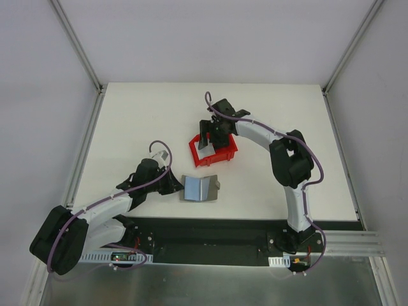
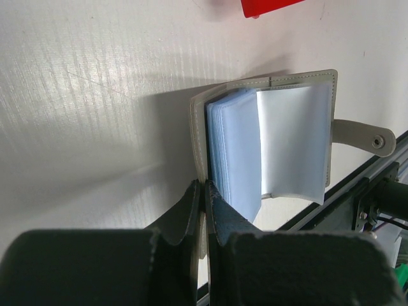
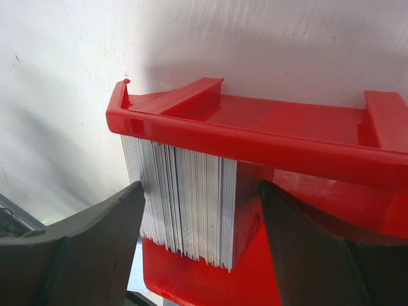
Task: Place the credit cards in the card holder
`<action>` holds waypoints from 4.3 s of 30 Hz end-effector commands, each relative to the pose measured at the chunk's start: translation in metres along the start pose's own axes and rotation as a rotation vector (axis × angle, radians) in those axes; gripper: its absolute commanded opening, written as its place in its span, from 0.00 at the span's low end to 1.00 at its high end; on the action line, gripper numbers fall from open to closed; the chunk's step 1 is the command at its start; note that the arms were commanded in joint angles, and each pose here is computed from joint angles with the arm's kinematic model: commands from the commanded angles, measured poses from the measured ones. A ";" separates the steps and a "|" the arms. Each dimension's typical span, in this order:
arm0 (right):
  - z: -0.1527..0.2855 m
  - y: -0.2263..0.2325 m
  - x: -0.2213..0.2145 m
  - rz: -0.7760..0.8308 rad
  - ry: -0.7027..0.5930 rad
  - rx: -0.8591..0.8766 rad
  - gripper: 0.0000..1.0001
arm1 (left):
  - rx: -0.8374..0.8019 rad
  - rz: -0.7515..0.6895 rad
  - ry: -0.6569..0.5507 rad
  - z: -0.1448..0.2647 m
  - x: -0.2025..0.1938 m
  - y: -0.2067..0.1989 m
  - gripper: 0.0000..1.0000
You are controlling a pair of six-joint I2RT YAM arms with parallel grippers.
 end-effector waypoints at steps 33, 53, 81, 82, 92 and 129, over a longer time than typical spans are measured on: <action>0.044 0.025 0.023 0.033 -0.099 0.088 0.25 | -0.010 -0.028 -0.005 -0.004 0.010 -0.005 0.00; 0.113 0.020 0.047 0.161 -0.290 -0.055 0.00 | -0.018 -0.037 -0.010 0.000 0.003 -0.002 0.00; 0.036 0.068 -0.131 -0.242 -0.279 0.301 0.00 | 0.000 0.030 0.027 -0.001 -0.022 0.015 0.00; 0.035 0.067 -0.133 -0.246 -0.277 0.304 0.00 | -0.002 0.035 0.028 -0.001 -0.023 0.015 0.00; 0.039 0.061 -0.149 -0.266 -0.313 0.317 0.01 | 0.031 0.117 0.014 -0.004 -0.033 0.028 0.00; 0.033 0.039 -0.178 -0.337 -0.278 0.323 0.00 | 0.047 0.119 0.016 -0.004 -0.035 0.032 0.00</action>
Point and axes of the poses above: each gripper's point midway between its finger pads, its own z axis back along the fingers, its own y axis along the line the jaws close on, x = y × z, the point moved 1 cm from there along z, back along the fingers, and after that the axes turned 4 degrees about -z, right-handed, at the moved point
